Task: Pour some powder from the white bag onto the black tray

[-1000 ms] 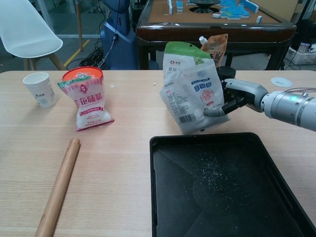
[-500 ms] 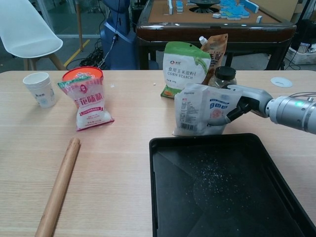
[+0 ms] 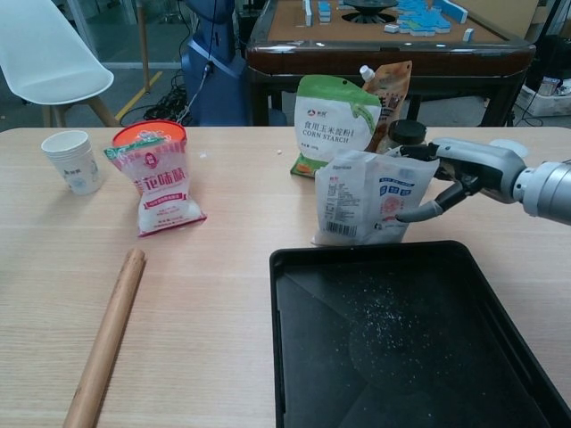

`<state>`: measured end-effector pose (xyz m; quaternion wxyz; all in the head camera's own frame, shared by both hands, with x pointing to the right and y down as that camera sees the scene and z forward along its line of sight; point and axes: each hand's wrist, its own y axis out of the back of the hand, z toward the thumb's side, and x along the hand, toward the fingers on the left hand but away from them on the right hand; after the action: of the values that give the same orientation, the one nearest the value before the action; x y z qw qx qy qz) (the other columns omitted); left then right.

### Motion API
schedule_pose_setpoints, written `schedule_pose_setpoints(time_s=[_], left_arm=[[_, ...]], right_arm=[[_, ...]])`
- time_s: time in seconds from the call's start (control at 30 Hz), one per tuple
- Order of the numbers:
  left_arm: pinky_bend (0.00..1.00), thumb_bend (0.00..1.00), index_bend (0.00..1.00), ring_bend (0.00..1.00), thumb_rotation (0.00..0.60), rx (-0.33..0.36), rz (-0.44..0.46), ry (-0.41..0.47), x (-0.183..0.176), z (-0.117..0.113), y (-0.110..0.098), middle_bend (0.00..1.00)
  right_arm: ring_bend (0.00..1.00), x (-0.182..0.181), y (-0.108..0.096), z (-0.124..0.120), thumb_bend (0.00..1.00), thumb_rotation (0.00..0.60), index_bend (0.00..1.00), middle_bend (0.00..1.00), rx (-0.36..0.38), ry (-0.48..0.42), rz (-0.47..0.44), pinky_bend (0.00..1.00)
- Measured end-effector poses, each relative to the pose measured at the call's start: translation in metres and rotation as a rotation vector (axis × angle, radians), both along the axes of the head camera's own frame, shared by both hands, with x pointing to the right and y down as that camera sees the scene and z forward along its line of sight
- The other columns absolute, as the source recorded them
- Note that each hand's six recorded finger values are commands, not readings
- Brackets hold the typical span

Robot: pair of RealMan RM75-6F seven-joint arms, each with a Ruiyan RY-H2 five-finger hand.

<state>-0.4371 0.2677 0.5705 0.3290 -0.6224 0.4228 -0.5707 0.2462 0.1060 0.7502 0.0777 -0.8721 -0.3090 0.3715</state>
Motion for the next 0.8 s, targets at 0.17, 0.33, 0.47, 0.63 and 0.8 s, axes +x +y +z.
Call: schedule_pose_setpoints(time_s=[0.17, 0.33, 0.47, 0.63, 0.8], left_arm=[[0.08, 0.21, 0.07, 0.13, 0.6, 0.004, 0.009, 0.006, 0.001, 0.0, -0.002, 0.09], [0.08, 0.21, 0.07, 0.13, 0.6, 0.013, 0.012, 0.002, 0.0, -0.001, -0.006, 0.09], [0.08, 0.21, 0.07, 0.13, 0.6, 0.02, 0.015, -0.001, -0.001, -0.002, -0.01, 0.09], [0.08, 0.21, 0.07, 0.13, 0.6, 0.027, 0.019, 0.002, 0.0, -0.001, -0.013, 0.09], [0.08, 0.21, 0.07, 0.13, 0.6, 0.034, 0.027, 0.006, 0.003, -0.002, -0.014, 0.09]], right_arm=[[0.14, 0.011, 0.004, -0.022, 0.12, 0.6, 0.2, 0.27, 0.045, 0.013, -0.014, 0.1], [0.14, 0.029, 0.006, -0.054, 0.12, 0.6, 0.2, 0.29, 0.121, 0.021, 0.004, 0.1], [0.21, 0.047, 0.007, -0.08, 0.12, 0.6, 0.28, 0.38, 0.21, 0.061, 0.037, 0.13], [0.39, 0.078, 0.012, -0.112, 0.17, 0.6, 0.42, 0.47, 0.349, 0.197, 0.066, 0.33], [0.43, 0.11, 0.026, -0.139, 0.17, 0.6, 0.45, 0.49, 0.468, 0.401, 0.082, 0.4]])
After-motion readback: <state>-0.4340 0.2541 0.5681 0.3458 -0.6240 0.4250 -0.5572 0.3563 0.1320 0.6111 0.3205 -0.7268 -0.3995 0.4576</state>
